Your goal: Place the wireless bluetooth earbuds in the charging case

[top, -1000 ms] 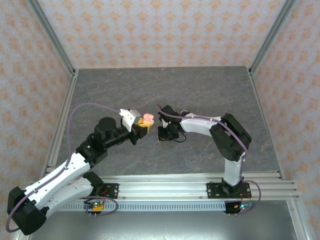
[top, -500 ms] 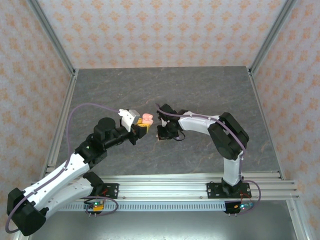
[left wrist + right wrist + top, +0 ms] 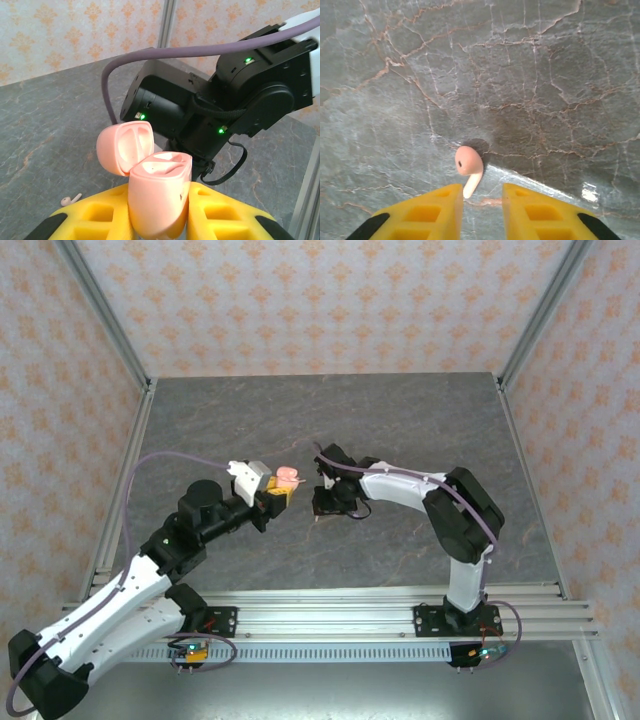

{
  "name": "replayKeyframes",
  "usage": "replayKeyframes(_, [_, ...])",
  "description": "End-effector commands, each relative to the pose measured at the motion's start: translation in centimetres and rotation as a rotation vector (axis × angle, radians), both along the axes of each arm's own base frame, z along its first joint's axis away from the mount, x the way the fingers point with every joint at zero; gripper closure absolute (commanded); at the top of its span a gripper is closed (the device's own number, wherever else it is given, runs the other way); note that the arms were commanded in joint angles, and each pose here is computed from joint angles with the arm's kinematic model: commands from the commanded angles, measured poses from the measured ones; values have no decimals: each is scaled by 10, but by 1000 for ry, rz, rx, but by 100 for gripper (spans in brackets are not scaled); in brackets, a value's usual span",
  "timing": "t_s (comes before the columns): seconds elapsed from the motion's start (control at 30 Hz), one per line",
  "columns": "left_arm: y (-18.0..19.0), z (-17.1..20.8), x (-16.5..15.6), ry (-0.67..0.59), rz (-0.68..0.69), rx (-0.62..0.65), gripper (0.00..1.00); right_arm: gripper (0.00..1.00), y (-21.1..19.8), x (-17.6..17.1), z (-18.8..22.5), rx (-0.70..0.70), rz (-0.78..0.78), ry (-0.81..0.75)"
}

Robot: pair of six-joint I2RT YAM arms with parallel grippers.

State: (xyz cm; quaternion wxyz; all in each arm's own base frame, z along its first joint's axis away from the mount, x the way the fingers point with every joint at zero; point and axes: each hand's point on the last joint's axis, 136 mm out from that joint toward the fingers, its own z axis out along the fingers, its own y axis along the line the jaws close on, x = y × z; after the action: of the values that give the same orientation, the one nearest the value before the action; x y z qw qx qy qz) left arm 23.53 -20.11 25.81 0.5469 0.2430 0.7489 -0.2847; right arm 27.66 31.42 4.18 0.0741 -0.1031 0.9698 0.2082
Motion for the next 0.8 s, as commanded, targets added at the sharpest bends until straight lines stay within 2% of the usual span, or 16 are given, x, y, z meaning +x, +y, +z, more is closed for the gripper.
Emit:
replayKeyframes(0.0, [7,1,-1,-18,25,18,75,63,4,5,17,29,-26,-18])
replayKeyframes(0.1, [8,1,-2,-20,27,15,75,58,7,6,14,24,-40,-4])
replayKeyframes(0.3, [9,1,-3,-22,31,9,75,55,10,9,8,-10,-55,0])
replayKeyframes(0.63, [10,1,-3,-21,34,9,75,55,13,8,-3,-87,-44,7])
replayKeyframes(0.77, [10,1,-3,-21,37,6,74,61,14,6,-9,-109,-34,18])
